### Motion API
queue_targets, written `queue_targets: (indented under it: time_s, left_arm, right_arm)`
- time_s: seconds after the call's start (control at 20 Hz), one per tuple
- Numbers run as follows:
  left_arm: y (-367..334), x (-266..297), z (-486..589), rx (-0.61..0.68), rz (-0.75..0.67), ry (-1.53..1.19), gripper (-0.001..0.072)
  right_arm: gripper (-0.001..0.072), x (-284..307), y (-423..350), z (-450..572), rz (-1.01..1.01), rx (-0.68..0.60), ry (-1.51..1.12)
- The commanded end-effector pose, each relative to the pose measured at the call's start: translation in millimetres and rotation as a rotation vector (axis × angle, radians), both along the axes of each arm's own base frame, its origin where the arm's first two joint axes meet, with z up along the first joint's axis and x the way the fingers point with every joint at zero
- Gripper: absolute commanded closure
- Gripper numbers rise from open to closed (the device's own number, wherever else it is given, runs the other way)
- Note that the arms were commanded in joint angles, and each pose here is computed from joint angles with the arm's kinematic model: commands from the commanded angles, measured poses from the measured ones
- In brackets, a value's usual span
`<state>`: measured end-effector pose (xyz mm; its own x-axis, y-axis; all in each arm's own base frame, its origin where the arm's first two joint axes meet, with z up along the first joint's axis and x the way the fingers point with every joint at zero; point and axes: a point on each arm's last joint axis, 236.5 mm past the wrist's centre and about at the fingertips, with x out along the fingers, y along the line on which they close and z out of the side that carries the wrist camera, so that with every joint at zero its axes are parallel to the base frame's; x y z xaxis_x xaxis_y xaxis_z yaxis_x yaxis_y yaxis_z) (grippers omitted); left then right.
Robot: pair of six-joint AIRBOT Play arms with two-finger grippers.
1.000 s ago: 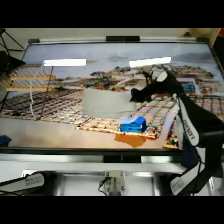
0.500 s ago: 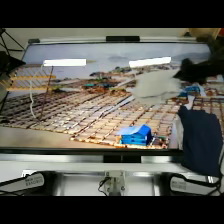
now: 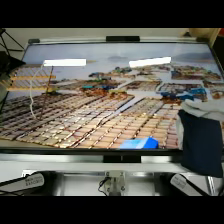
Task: Fold the shirts.
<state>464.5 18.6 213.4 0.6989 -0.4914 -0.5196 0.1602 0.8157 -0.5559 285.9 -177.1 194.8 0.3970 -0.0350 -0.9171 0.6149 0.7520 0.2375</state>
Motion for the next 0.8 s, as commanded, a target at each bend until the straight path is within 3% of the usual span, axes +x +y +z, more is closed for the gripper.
queue_targets:
  time_s: [0.0, 0.2, 0.45, 0.65, 0.75]
  left_arm:
    - [0.0, 0.0, -0.1, 0.003, -0.002, -0.002, 0.0668]
    - [0.0, 0.0, -0.1, 0.010, -0.008, -0.007, 0.0668]
    - [0.8, 1.6, -3.2, 0.010, -0.009, -0.003, 0.0668]
    - [0.9, 1.8, -3.7, 0.010, -0.009, -0.002, 0.0668]
    - [0.9, 1.8, -3.7, 0.010, -0.009, -0.002, 0.0668]
  right_arm:
    - [0.0640, -48.3, -7.4, 2.0, -0.096, 0.017, 0.095]
    - [0.0640, -63.8, 2.5, 1.2, -0.113, 0.010, 0.102]
    - [0.0640, -128.8, 2.5, -41.4, -0.139, -0.063, 0.314]
    - [0.0640, -168.0, 29.2, -114.2, -0.105, 0.077, 0.531]
    - [0.0640, -196.9, 25.5, -141.6, -0.107, 0.068, 0.669]
